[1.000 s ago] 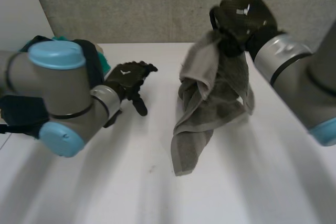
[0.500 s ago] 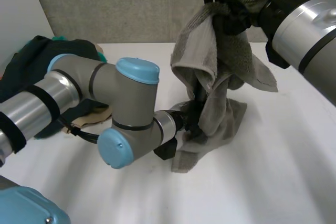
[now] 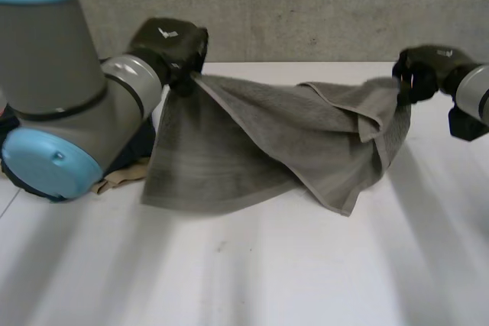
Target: Fold the laundry.
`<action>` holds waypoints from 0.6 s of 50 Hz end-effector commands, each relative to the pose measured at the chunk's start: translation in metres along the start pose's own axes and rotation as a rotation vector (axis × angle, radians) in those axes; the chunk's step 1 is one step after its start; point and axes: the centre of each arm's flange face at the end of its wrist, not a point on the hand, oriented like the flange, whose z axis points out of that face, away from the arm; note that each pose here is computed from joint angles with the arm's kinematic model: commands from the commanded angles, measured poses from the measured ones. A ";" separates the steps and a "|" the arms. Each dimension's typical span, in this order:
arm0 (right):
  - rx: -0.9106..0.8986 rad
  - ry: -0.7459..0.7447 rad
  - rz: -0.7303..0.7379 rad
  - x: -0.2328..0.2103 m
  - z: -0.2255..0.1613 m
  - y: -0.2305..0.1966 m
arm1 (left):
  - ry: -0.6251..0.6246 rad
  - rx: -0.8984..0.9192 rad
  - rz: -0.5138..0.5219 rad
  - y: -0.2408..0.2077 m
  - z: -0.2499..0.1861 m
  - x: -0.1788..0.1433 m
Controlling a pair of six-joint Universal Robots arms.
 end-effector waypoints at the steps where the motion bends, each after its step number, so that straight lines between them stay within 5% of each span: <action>1: -0.152 0.061 0.080 0.018 0.044 0.051 | 0.147 -0.155 0.139 0.064 0.009 0.063; 7: -0.149 0.074 0.085 0.018 0.070 0.067 | 0.163 -0.252 0.156 0.108 0.020 0.096; 18: 0.005 0.271 0.026 0.042 0.093 0.052 | 0.169 -0.211 0.114 0.094 0.019 0.099; 30: -0.233 0.166 -0.239 0.009 0.016 0.031 | 0.060 -0.227 0.053 0.069 -0.016 0.039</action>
